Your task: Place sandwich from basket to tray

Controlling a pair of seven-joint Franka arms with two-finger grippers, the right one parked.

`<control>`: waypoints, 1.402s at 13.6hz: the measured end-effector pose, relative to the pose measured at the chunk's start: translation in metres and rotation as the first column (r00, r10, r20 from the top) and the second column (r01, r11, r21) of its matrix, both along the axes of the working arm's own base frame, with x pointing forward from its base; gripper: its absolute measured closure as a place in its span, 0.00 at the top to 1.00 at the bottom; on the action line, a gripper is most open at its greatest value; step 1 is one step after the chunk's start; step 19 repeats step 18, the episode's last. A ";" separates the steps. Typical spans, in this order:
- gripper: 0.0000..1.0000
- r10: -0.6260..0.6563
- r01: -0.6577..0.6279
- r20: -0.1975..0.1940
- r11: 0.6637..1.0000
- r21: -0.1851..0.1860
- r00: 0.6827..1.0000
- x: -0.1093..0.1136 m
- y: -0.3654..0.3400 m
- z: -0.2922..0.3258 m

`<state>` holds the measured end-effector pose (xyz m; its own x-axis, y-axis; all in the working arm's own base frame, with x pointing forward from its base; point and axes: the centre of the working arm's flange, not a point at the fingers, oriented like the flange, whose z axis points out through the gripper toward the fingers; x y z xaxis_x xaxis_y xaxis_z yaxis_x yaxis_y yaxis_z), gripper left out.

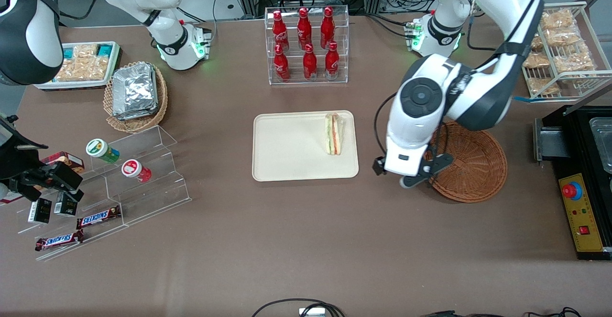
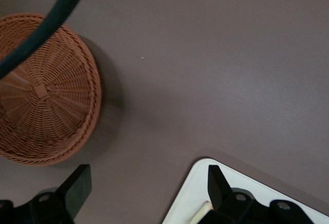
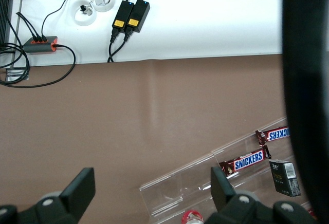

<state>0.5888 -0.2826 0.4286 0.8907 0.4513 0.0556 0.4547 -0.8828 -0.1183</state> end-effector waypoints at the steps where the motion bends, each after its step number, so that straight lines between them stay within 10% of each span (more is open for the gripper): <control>1: 1.00 -0.010 0.010 -0.018 1.000 0.002 1.000 0.004 0.015 0.003; 11: 1.00 -0.322 0.313 -0.181 0.947 -0.077 0.929 -0.006 0.204 0.102; 19: 1.00 -0.548 0.531 -0.109 0.833 -0.156 0.829 -0.035 0.243 0.164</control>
